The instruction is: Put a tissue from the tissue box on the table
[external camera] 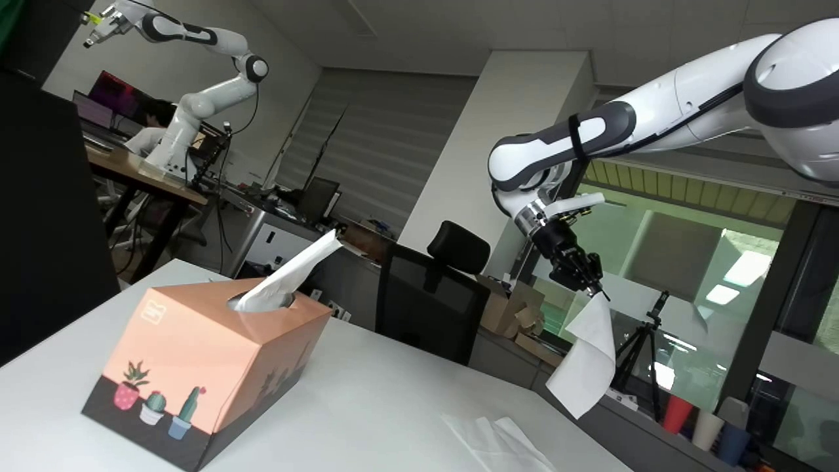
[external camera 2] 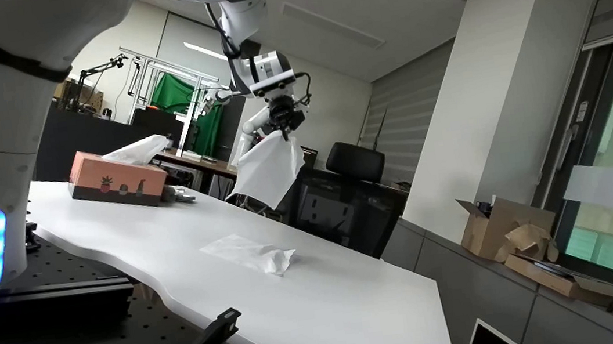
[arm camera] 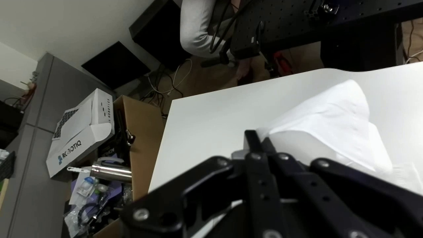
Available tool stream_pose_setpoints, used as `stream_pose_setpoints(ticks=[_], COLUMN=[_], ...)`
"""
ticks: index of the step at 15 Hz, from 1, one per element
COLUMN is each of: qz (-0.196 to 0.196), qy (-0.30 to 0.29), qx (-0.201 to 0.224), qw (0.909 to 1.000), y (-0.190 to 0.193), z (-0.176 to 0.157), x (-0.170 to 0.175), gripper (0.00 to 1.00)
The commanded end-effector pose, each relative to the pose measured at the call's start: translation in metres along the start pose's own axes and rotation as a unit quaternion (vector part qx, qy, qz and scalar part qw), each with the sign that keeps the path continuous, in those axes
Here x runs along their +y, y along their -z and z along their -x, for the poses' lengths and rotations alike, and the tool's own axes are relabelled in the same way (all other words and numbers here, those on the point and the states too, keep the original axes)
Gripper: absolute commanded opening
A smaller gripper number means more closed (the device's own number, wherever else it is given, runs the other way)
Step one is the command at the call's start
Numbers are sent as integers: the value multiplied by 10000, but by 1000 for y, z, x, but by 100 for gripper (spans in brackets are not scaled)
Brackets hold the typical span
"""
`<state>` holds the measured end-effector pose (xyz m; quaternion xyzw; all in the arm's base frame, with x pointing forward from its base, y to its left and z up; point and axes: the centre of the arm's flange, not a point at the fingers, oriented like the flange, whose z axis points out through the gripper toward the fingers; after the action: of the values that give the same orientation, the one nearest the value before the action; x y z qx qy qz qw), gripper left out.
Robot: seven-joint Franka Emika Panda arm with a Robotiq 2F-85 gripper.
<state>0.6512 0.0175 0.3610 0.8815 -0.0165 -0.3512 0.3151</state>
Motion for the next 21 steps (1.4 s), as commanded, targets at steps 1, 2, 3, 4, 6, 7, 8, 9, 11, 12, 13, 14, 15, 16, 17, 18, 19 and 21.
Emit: stream_pose_setpoints(ticks=[1,2,3,4,6,7,8,9,11,12,13,14,15,16,17,18,19,21], qz=[97,305,558,673,1008,1187,1387,1584,1935,2066,2186,2301,2351,2260,2138,1958,1839,1475], qy=[-71,-47,31,40,-26,-9,65,274,717,880,1024,1112,1044,1010,880,794,764,748], qx=[-205,-449,-768,-1019,-1553,-1810,-2056,-2258,-2491,-2606,-2741,-2820,-2716,-2535,-2343,-2148,-2069,-1942], qw=[9997,9985,9955,9925,9827,9763,9687,9608,9462,9390,9309,9248,9274,9351,9443,9535,9579,9669], y=[-7,-14,-24,-33,-55,-62,-70,-79,-90,-94,-97,-102,-104,-105,-107,-106,-105,-100], z=[-14,-19,-24,-27,-37,-41,-45,-53,-72,-82,-94,-104,-116,-126,-136,-143,-148,-152], x=[1,1,2,4,9,12,15,17,19,19,16,14,10,6,2,-3,-6,-12], gripper=[0,0,0,0,0,0,0,0,0,0,0,0,0,0,0,0,0,0])
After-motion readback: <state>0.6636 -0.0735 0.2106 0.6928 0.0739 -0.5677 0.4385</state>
